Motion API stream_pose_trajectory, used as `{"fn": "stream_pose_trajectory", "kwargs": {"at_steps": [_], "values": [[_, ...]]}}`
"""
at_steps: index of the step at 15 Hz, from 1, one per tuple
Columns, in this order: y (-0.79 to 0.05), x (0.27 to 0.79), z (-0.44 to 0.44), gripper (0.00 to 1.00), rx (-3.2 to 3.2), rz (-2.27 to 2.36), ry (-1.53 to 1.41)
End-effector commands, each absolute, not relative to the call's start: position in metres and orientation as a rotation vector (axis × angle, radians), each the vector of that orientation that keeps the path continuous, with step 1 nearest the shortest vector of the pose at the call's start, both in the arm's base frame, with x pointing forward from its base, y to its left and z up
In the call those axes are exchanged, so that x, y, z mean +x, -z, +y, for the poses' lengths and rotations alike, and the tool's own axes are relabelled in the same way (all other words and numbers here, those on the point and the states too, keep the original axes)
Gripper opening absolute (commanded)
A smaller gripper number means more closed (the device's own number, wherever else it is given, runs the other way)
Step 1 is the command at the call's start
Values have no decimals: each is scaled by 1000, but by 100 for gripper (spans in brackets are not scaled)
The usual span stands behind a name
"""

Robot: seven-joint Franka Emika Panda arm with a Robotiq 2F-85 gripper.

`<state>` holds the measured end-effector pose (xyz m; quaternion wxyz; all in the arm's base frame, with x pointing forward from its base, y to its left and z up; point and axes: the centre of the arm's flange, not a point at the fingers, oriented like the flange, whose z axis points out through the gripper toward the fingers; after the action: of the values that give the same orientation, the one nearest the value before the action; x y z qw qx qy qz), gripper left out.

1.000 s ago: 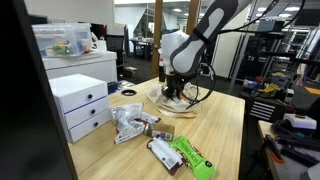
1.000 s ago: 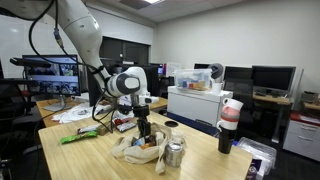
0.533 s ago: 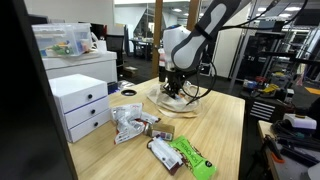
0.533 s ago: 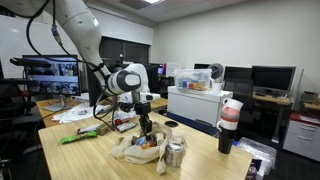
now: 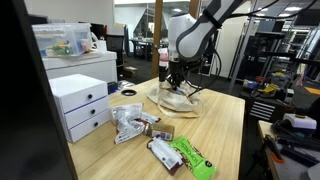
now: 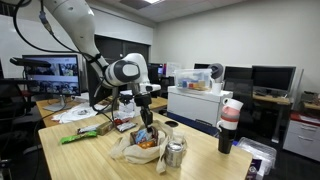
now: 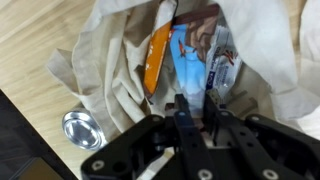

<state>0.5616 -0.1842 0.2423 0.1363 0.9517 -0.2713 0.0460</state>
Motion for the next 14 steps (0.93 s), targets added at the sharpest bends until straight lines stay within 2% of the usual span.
{"fn": "stream_pose_trajectory", "kwargs": {"at_steps": [1, 7, 14], "values": [[-284, 539, -184, 5, 2761, -804, -202], [-324, 547, -175, 5, 2802, -831, -316], [-331, 575, -106, 5, 2910, -723, -367]]}}
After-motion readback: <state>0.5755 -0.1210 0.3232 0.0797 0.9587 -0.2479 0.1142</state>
